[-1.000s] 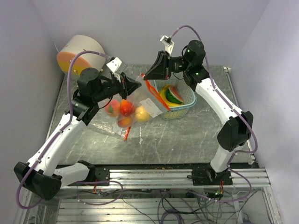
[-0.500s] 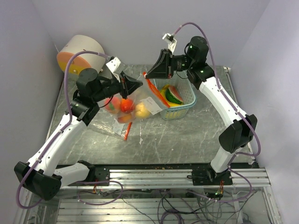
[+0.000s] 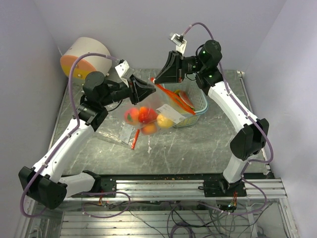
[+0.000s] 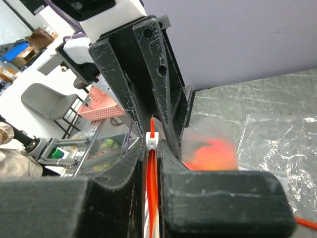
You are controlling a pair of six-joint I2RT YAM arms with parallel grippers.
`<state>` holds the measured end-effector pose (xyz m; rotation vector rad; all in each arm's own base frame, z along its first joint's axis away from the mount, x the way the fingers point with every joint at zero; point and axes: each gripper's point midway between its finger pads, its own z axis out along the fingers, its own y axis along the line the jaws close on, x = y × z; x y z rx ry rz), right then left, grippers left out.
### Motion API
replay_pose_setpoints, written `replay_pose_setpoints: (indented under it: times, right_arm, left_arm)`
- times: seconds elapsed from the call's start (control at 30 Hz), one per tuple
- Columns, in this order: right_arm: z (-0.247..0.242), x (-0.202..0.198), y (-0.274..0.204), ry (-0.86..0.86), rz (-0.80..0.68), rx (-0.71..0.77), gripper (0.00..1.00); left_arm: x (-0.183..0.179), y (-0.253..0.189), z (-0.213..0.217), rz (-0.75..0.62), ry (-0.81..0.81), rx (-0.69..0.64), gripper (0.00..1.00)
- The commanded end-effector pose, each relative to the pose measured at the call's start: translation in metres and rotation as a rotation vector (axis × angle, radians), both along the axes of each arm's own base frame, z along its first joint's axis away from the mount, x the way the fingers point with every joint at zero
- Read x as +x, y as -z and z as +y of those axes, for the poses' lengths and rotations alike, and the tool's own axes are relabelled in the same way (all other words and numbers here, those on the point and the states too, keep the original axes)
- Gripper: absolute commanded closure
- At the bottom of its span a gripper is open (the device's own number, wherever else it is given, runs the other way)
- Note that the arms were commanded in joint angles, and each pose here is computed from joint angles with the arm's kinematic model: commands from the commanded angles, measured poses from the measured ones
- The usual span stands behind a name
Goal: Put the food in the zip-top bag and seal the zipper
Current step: Zip the zipper food storage bag at the center of the board.
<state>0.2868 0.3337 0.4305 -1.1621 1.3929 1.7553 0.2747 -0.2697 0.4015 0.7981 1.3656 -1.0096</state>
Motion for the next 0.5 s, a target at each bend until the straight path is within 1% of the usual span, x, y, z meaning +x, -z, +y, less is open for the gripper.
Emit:
replay_pose_setpoints:
  times: [0.0,0.07,0.13,0.17,0.23,0.27,0.47]
  right_arm:
    - [-0.0046,-0.0155,-0.0112,-0.024,-0.037,0.012,1.0]
    - [-0.0053,-0.0169,-0.011,-0.024,-0.037,0.009,1.0]
    - [-0.006,-0.0176,-0.0092,-0.024,-0.032,0.005,1.0]
    - [-0.0062,-0.0188,-0.0088,-0.027,-0.03,0.005,1.0]
    - [-0.0066,-0.0198,-0.0089,-0.029,-0.031,0.007,1.0]
    - [-0.007,-0.02,-0.0091,-0.029,-0.03,0.007,1.0]
    - [-0.0068,-0.0189,-0.0096,-0.026,-0.03,0.008,1.0]
  left_arm:
    - [-0.002,-0.0243,-0.0032,-0.089,0.033,-0.044,0.63]
    - [-0.003,-0.026,-0.0041,-0.091,0.04,-0.055,0.57]
    - [-0.0043,-0.0282,-0.0046,-0.098,0.048,-0.067,0.56]
    - [-0.0054,-0.029,-0.0053,-0.099,0.056,-0.071,0.62]
    - [-0.0066,-0.028,-0.0067,-0.094,0.07,-0.069,0.9]
    - [-0.0065,-0.027,-0.0066,-0.086,0.068,-0.069,0.93]
    - [-0.0082,-0.0272,-0.0036,-0.054,0.051,-0.065,0.93]
